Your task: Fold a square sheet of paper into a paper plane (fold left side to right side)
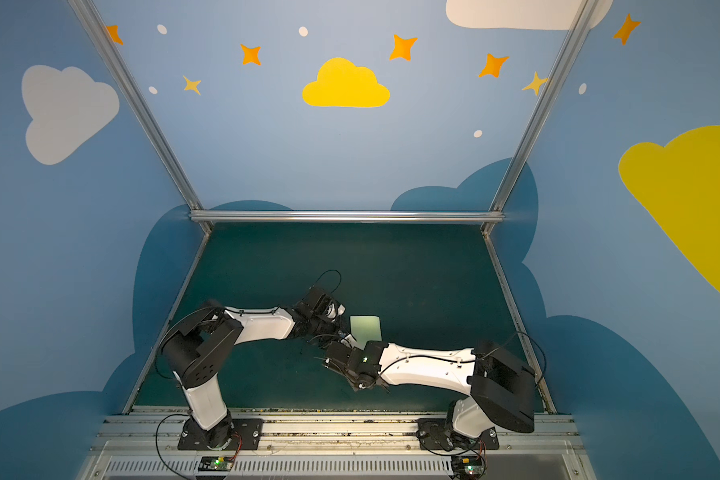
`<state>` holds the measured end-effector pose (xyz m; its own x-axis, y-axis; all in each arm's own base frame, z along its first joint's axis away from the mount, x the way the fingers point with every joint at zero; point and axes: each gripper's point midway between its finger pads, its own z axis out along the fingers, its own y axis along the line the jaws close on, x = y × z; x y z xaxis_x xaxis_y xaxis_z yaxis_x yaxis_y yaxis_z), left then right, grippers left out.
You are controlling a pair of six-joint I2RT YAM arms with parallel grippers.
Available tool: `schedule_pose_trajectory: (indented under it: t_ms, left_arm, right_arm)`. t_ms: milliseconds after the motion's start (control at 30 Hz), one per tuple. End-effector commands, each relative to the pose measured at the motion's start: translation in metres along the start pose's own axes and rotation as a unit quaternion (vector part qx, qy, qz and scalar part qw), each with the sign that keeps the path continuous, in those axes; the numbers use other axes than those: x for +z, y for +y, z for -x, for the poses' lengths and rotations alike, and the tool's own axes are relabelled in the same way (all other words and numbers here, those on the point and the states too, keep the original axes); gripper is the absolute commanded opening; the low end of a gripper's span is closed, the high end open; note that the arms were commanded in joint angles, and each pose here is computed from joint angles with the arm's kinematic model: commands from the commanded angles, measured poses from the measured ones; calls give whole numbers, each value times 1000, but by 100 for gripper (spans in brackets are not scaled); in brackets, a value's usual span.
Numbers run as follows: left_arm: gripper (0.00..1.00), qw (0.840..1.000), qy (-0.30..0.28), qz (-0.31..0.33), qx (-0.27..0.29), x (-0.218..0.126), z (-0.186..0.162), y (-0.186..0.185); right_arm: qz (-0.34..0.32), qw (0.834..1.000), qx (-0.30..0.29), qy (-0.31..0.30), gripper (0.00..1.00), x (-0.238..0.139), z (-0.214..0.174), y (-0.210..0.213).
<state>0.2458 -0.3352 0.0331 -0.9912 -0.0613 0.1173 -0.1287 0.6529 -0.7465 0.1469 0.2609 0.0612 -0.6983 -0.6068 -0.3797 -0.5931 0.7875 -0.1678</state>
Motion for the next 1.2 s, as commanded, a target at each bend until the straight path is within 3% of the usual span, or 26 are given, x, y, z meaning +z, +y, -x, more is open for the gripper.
schedule_pose_trajectory:
  t_ms: [0, 233, 367, 600, 733, 867, 1167]
  left_arm:
    - [6, 1000, 10, 7, 6, 0, 0, 2]
    - [38, 999, -7, 29, 13, -30, 8, 13]
    - [45, 999, -22, 32, 16, -55, 17, 14]
    - [40, 998, -12, 24, 48, -56, 37, -13]
    - [26, 998, 9, 15, 63, -36, 48, -31]
    - [21, 996, 37, 18, 75, -10, 51, -42]
    - [20, 993, 65, 59, 74, 23, 49, -20]
  right_arm:
    - [48, 999, 15, -8, 0, -6, 10, 8]
    - [128, 991, 46, -1, 0, -2, 16, 18]
    - [144, 988, 57, 2, 0, 1, 16, 17]
    - [152, 985, 76, 9, 0, 7, 9, 11]
    - [155, 984, 88, 10, 0, 11, 5, 8]
    - [160, 982, 98, 10, 0, 12, 3, 7]
    - [169, 979, 110, 6, 0, 12, 6, 2]
